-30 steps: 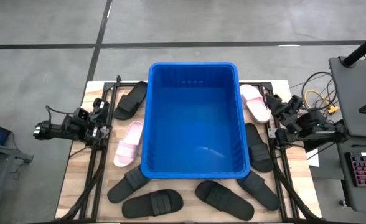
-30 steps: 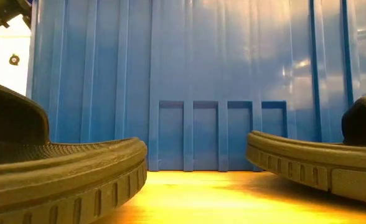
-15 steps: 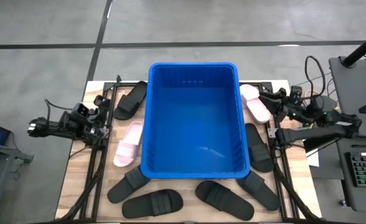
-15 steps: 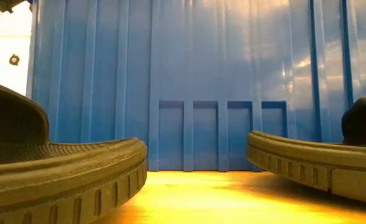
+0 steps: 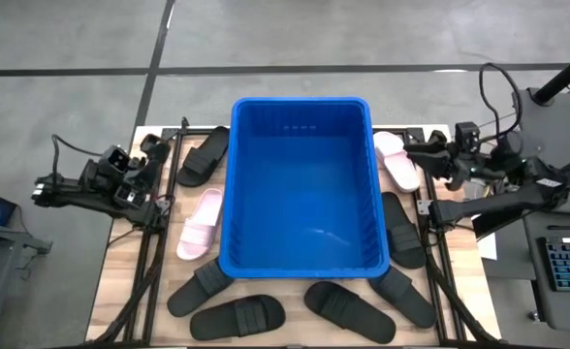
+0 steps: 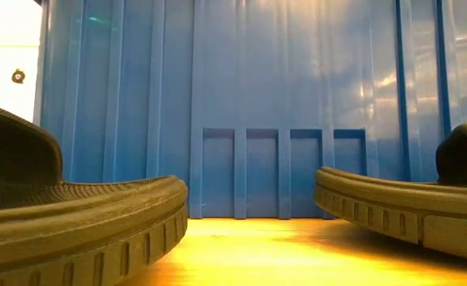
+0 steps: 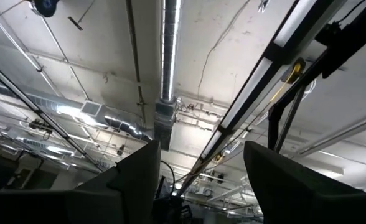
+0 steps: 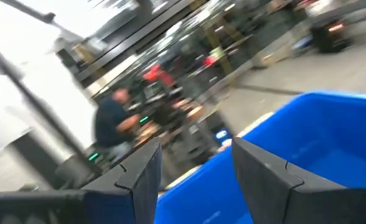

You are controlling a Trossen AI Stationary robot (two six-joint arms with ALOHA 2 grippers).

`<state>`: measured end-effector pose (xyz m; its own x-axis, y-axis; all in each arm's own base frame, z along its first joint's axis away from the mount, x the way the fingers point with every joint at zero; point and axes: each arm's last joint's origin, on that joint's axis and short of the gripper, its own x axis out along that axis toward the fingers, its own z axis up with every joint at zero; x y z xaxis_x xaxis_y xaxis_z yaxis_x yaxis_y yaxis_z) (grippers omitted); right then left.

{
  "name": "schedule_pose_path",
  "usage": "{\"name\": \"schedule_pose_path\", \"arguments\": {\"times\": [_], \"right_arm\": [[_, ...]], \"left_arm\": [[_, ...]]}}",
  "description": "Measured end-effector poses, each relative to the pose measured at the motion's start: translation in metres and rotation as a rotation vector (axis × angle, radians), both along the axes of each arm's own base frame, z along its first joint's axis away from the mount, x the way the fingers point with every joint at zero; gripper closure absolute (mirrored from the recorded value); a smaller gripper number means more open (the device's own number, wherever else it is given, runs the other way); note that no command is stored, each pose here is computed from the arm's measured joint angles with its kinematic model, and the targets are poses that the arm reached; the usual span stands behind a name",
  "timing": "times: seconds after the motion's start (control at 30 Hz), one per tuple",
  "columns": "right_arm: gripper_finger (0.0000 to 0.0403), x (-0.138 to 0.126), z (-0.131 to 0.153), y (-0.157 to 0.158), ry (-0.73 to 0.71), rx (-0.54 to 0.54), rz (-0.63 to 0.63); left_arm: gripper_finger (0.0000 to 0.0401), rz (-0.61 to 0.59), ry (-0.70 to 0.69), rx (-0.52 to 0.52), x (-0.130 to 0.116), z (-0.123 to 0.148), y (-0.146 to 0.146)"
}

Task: Pick and place slides into bin
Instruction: Put the black slide into the blue bin

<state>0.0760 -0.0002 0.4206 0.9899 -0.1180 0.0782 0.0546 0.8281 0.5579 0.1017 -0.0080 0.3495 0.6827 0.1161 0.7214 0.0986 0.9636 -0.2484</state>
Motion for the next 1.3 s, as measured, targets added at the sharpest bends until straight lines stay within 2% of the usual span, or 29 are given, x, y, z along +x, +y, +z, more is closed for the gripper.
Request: {"name": "schedule_pose_path", "arguments": {"times": [0.1,0.27,0.37,0.67,0.83,1.03,1.3], "right_arm": [[0.0219,0.004,0.010,0.002,0.044,0.031,0.068],[0.0225,0.011,0.013,0.004,0.213,0.245,0.103],[0.0227,0.014,0.017,0.006,0.269,0.290,0.146],[0.0227,0.026,0.034,0.013,0.313,0.420,0.349],[0.0227,0.037,0.032,0.016,0.372,0.534,0.412],[0.0227,0.051,0.023,0.026,0.523,0.673,0.528],[0.0227,0.049,0.016,0.044,0.701,0.831,0.610]], "left_arm": [[0.0184,0.040,0.026,0.035,0.007,0.006,-0.001],[0.0184,0.058,0.041,0.054,0.013,0.009,-0.002],[0.0184,0.056,0.045,0.052,0.013,0.007,-0.002],[0.0184,0.056,0.039,0.050,0.012,0.007,-0.001],[0.0184,0.077,0.047,0.031,0.013,0.007,-0.001],[0.0184,0.093,0.061,0.022,0.014,0.003,0.000],[0.0184,0.094,0.067,0.013,0.014,0.002,0.000]]}}
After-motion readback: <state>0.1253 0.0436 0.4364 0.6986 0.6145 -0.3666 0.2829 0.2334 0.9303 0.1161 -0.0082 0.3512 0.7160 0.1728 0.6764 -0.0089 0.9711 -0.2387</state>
